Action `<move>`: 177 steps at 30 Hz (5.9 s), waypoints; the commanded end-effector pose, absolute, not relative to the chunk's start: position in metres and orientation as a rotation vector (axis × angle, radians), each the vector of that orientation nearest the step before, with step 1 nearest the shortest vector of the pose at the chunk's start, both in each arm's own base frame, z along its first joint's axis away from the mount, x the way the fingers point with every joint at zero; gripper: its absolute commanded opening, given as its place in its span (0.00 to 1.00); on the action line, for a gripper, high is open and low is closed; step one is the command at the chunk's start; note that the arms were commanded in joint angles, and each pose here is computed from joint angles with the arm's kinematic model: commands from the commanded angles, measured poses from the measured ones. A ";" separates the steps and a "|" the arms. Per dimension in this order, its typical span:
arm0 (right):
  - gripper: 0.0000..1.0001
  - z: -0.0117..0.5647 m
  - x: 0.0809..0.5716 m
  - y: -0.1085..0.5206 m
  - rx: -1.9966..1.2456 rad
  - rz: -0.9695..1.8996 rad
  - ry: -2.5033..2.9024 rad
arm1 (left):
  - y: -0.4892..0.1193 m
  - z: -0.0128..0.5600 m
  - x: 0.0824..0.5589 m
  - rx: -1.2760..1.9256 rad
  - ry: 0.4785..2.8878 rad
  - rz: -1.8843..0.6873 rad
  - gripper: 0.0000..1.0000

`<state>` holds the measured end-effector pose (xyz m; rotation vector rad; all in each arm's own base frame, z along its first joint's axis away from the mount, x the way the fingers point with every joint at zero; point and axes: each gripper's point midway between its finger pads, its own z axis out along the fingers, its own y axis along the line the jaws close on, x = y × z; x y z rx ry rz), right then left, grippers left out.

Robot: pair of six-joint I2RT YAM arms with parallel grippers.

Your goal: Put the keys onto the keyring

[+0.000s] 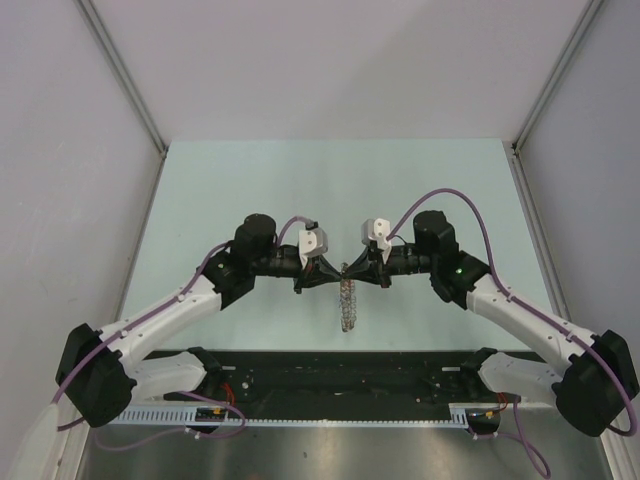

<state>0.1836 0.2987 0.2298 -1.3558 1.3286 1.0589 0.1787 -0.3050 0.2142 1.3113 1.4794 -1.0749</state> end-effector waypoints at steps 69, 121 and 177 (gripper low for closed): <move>0.15 0.264 0.199 0.297 -1.204 1.208 1.240 | -0.301 0.280 0.187 0.800 1.261 -1.207 0.01; 0.33 0.094 0.251 0.200 -0.315 0.597 2.457 | -0.201 0.237 0.226 0.665 1.846 -0.508 0.87; 0.24 0.055 0.262 0.243 -0.225 0.288 2.575 | -0.166 0.206 0.242 0.627 1.860 -0.368 0.90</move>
